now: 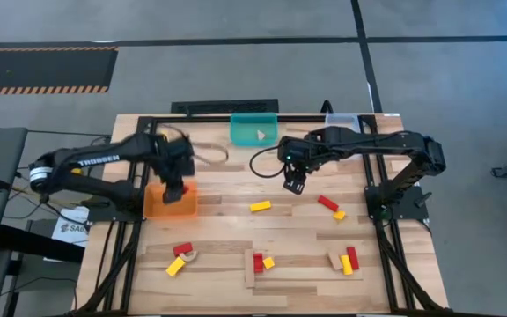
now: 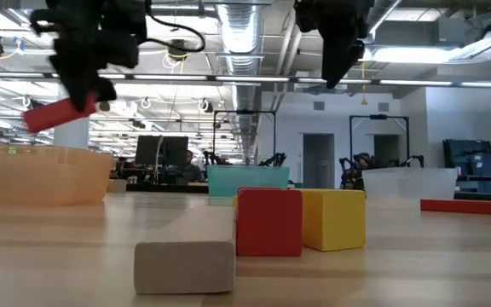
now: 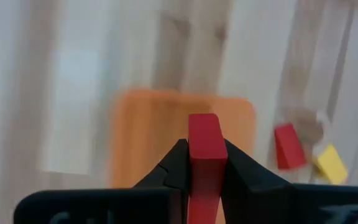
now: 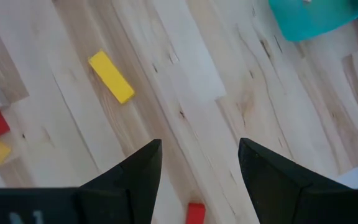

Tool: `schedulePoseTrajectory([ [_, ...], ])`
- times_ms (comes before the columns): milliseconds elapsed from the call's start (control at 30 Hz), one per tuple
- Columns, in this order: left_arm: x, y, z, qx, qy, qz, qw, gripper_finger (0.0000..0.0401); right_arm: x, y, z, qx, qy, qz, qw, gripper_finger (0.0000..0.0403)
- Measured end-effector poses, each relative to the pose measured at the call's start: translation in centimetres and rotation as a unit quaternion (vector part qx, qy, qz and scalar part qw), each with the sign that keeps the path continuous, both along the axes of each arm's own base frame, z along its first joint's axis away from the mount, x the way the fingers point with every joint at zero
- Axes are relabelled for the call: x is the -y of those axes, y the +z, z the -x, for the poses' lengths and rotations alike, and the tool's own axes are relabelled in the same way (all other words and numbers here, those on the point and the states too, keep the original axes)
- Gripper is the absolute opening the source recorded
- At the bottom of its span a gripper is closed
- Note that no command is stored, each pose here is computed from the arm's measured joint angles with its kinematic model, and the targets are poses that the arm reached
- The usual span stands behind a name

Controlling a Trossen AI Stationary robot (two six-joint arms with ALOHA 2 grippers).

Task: Sort & place blocks by color
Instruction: Put the red block into the transparent orange bin, then put the yellow block into the transparent white bin

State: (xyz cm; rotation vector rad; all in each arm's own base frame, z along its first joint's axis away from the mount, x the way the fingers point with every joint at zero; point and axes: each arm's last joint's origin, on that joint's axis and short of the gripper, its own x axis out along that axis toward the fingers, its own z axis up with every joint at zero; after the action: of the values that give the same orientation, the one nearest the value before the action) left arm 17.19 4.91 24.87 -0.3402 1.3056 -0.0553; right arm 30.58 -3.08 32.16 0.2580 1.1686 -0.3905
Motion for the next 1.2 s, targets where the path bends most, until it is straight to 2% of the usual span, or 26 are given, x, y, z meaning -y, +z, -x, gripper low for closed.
schedulePoseTrajectory([
  [67, 1.2, -0.9, -0.1, -0.017, -0.025, -0.007, 1.000, 0.0034, 0.0, 0.0, -0.1, 0.003, 0.001, 0.001, 1.000, 0.0233],
  [233, 3.2, -2.0, -0.5, -0.050, -0.046, -0.077, 0.995, 0.0035, 0.0, 0.1, -0.2, 0.007, 0.007, 0.003, 1.000, 0.0233],
  [400, 4.3, -2.9, -1.0, -0.080, -0.076, -0.080, 0.991, 0.0037, 0.0, 0.2, -0.4, 0.022, 0.007, 0.005, 1.000, 0.0233],
  [600, 4.9, -3.8, -1.7, -0.110, -0.083, -0.079, 0.987, 0.0052, 0.0, 0.1, -0.4, 0.019, 0.009, 0.004, 1.000, 0.0233],
  [800, 4.8, -3.7, -1.6, -0.109, -0.083, -0.081, 0.987, 0.0105, -0.3, -0.2, 0.3, -0.021, 0.004, -0.005, 1.000, 0.0233],
  [1033, 4.0, -2.7, -0.7, -0.090, -0.061, -0.086, 0.990, 0.0187, -1.4, -0.9, 0.9, -0.057, -0.007, -0.015, 0.998, 0.0233],
  [1100, 3.6, -1.9, -0.5, -0.068, -0.047, -0.082, 0.993, 0.0210, -2.1, -1.8, 1.6, -0.088, -0.012, -0.020, 0.996, 0.0233],
  [1200, 2.9, -0.4, -0.3, 0.006, -0.014, -0.077, 0.997, 0.0240, -3.1, -3.3, 3.0, -0.123, -0.032, -0.053, 0.991, 0.0233],
])
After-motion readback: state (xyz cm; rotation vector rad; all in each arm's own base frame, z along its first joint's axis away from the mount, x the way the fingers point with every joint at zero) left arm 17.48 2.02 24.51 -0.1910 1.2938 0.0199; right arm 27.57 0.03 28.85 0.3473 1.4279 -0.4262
